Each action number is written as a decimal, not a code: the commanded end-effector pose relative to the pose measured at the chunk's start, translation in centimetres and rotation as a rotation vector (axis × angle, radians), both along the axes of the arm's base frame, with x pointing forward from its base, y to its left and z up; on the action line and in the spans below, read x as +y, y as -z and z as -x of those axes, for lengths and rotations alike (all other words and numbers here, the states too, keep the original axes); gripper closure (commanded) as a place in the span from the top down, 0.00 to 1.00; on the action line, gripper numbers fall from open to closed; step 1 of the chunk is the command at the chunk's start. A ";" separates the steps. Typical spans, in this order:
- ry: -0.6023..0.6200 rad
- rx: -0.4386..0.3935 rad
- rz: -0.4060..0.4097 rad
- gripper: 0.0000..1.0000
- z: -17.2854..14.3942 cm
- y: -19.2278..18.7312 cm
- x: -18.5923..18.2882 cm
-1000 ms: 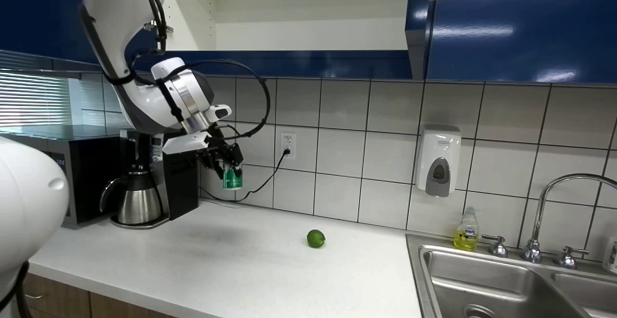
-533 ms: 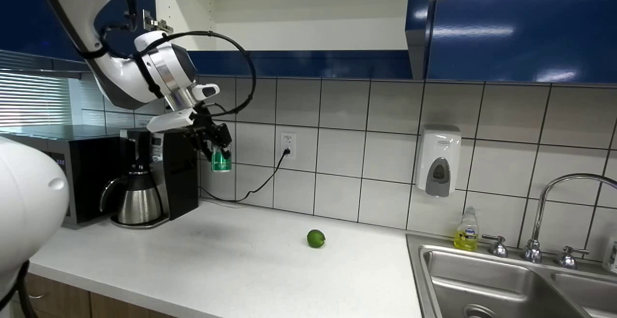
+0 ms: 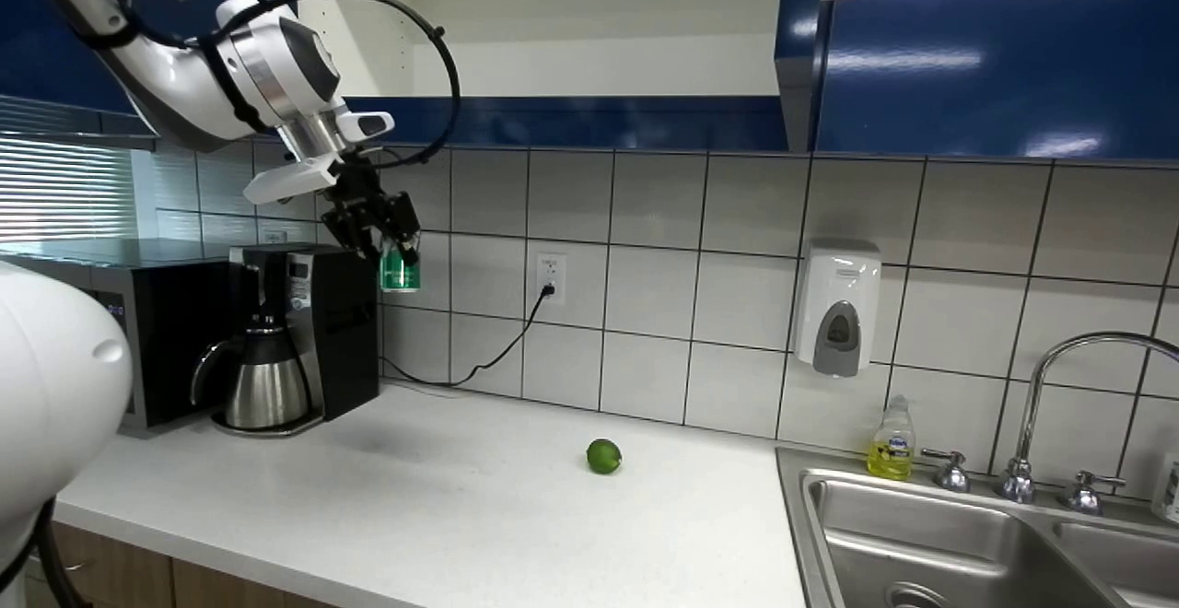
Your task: Put the green can in the open upper cabinet.
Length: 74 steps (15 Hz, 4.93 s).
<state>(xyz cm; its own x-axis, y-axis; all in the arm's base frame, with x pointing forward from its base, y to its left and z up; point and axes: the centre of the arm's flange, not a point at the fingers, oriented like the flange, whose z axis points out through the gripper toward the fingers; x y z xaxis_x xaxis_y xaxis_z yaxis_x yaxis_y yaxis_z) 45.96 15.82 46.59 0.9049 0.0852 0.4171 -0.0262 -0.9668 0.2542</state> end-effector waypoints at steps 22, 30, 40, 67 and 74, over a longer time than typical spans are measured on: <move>-0.036 -0.143 0.053 0.39 3.5 -22.2 5.2; -0.039 -0.202 0.046 0.39 2.4 -27.5 5.5; -0.019 -0.256 0.036 0.39 0.0 -31.8 5.4; 0.092 -0.198 -0.022 0.39 -10.7 -30.6 2.1; 0.102 -0.194 -0.028 0.39 -11.4 -30.2 1.8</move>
<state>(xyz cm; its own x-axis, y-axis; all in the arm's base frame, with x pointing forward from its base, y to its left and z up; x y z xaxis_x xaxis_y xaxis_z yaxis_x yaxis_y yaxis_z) 56.75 17.69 75.66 0.8070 -0.0059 0.5905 -0.1602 -0.9646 0.2093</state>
